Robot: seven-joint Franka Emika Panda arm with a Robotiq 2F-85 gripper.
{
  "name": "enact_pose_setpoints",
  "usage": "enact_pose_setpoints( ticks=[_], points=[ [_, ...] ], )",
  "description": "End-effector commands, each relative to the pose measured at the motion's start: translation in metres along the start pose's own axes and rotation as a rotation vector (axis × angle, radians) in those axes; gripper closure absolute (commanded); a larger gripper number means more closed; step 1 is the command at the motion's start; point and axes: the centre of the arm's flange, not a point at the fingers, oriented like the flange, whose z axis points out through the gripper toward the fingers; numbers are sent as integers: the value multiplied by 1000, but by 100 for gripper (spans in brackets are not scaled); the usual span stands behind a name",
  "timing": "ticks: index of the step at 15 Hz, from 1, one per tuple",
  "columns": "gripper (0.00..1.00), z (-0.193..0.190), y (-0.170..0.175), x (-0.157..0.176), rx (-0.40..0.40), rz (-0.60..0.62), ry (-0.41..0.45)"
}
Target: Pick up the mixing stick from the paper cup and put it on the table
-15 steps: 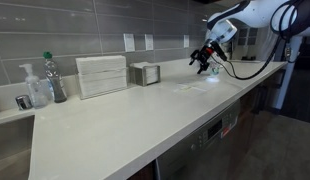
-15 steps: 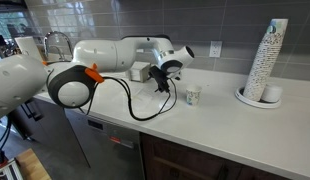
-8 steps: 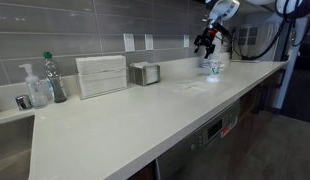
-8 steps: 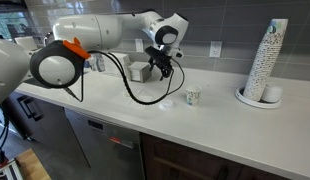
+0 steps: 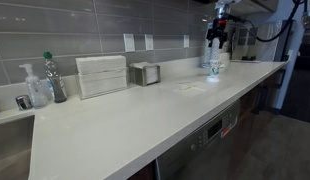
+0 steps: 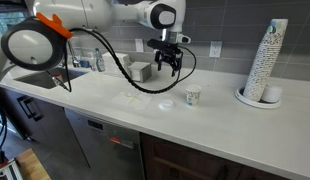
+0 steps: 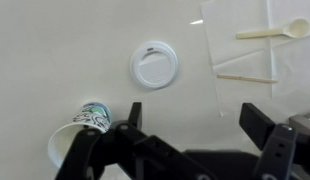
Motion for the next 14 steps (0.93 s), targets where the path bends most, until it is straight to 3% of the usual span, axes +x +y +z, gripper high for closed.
enact_pose_setpoints(
  ticks=[1, 7, 14],
  points=[
    [0, -3, -20, -79, -46, -95, -55],
    [0, -36, -43, -119, -49, -177, -31],
    [0, -50, -86, -156, -48, -154, 90]
  ],
)
